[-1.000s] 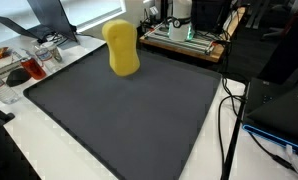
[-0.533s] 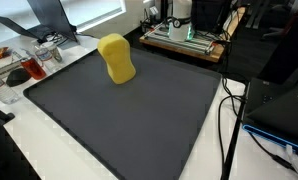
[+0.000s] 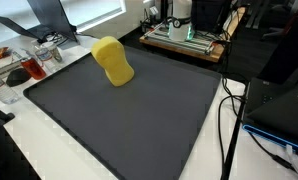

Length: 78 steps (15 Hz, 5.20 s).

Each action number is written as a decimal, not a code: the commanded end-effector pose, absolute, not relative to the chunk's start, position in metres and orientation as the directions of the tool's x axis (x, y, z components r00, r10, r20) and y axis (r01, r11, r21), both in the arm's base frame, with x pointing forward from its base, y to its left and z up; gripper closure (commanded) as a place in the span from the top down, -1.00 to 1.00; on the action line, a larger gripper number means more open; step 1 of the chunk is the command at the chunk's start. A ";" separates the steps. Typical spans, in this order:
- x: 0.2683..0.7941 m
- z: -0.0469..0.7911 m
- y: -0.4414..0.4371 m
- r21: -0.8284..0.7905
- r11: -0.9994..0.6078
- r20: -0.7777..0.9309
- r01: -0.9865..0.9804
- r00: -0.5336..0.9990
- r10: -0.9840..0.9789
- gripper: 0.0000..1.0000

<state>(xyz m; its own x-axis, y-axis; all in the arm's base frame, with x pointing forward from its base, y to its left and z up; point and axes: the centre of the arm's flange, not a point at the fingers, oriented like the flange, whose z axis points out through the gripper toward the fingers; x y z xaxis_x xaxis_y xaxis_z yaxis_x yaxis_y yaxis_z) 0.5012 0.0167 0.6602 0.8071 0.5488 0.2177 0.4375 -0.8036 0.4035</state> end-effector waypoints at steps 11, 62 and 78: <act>0.501 0.655 0.043 0.363 -0.676 -0.024 0.641 0.732 0.681 1.00; 0.531 0.312 0.290 0.595 -0.381 -0.556 0.708 0.705 0.441 1.00; 0.544 0.302 0.274 0.408 -0.483 -0.427 0.775 0.629 0.650 1.00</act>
<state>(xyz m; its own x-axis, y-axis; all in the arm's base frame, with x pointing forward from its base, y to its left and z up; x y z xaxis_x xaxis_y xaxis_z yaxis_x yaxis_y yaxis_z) 0.5457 0.2960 0.2699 0.6291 0.6306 -0.4545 0.7703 -0.4273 0.4734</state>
